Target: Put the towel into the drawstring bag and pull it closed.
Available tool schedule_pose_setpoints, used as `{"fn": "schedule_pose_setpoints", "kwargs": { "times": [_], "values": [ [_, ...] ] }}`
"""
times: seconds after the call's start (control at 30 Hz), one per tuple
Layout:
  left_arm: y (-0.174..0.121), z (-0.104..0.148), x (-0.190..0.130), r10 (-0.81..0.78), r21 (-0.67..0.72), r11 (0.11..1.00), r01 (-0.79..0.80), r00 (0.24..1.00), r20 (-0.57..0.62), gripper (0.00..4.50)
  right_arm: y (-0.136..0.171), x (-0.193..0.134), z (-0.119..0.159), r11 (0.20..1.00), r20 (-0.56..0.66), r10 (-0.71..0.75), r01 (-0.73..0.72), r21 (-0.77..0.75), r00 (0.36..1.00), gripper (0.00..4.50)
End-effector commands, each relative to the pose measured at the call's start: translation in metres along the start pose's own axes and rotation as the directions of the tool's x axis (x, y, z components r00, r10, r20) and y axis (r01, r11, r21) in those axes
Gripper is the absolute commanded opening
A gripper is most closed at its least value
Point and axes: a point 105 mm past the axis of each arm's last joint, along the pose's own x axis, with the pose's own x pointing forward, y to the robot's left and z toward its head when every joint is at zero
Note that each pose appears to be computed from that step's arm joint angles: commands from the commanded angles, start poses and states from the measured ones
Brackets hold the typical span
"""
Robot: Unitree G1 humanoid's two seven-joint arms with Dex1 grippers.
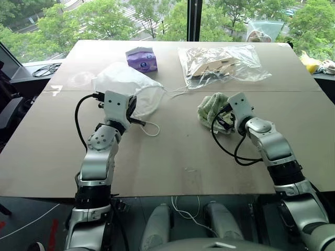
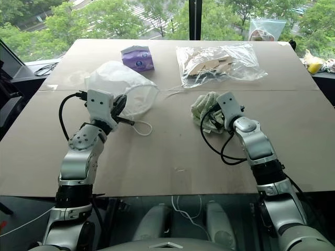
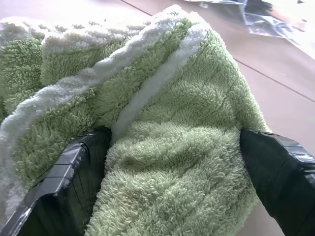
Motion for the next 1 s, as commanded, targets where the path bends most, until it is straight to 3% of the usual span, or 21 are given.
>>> {"fn": "schedule_pose_setpoints", "kwargs": {
  "times": [0.03,0.13,0.23,0.33,0.5,0.57,0.63,0.8,0.9,1.0],
  "values": [
    [-0.007,0.012,-0.001,-0.019,0.021,1.0,0.018,0.999,0.04,0.05,-0.02,-0.004,-0.008,0.993,-0.005,-0.109,0.109,-0.04,0.994,4.5],
    [-0.009,0.01,-0.002,-0.025,0.02,0.999,0.025,0.999,0.035,0.05,-0.017,-0.006,-0.001,0.98,0.052,-0.113,0.12,-0.161,0.992,4.5],
    [-0.009,0.008,-0.003,-0.027,0.02,0.999,0.026,0.999,0.03,0.05,-0.021,-0.007,-0.002,0.979,0.059,-0.169,0.175,-0.108,0.984,4.5],
    [-0.009,0.006,-0.004,-0.027,0.018,0.999,0.027,0.999,0.026,0.05,-0.023,-0.006,-0.01,0.967,0.015,-0.235,0.232,0.108,0.972,4.5],
    [-0.011,0.004,-0.005,-0.027,0.014,1.0,0.027,0.999,0.023,0.05,-0.019,-0.005,-0.029,0.914,-0.075,-0.297,0.307,0.265,0.952,4.5],
    [-0.011,0.004,-0.005,-0.026,0.013,1.0,0.026,0.999,0.023,0.05,-0.01,-0.004,-0.039,0.873,-0.14,-0.266,0.3,0.384,0.954,4.5],
    [-0.011,0.003,-0.006,-0.026,0.012,1.0,0.025,0.999,0.023,0.05,-0.002,-0.002,-0.043,0.868,-0.169,-0.228,0.279,0.411,0.959,4.5],
    [-0.011,0.001,-0.006,-0.025,0.012,1.0,0.025,0.999,0.02,0.05,0.043,0.006,-0.026,0.897,-0.087,0.042,0.001,0.443,0.995,4.5],
    [-0.01,0.005,-0.003,-0.015,-0.015,1.0,0.015,0.999,0.031,0.0,0.062,0.003,-0.022,0.912,-0.058,0.153,-0.118,0.393,0.987,3.62],
    [-0.009,0.008,-0.002,-0.015,-0.022,1.0,0.016,0.999,0.038,0.0,0.074,0.0,-0.018,0.902,-0.035,0.206,-0.176,0.393,0.978,2.19]
  ]
}}
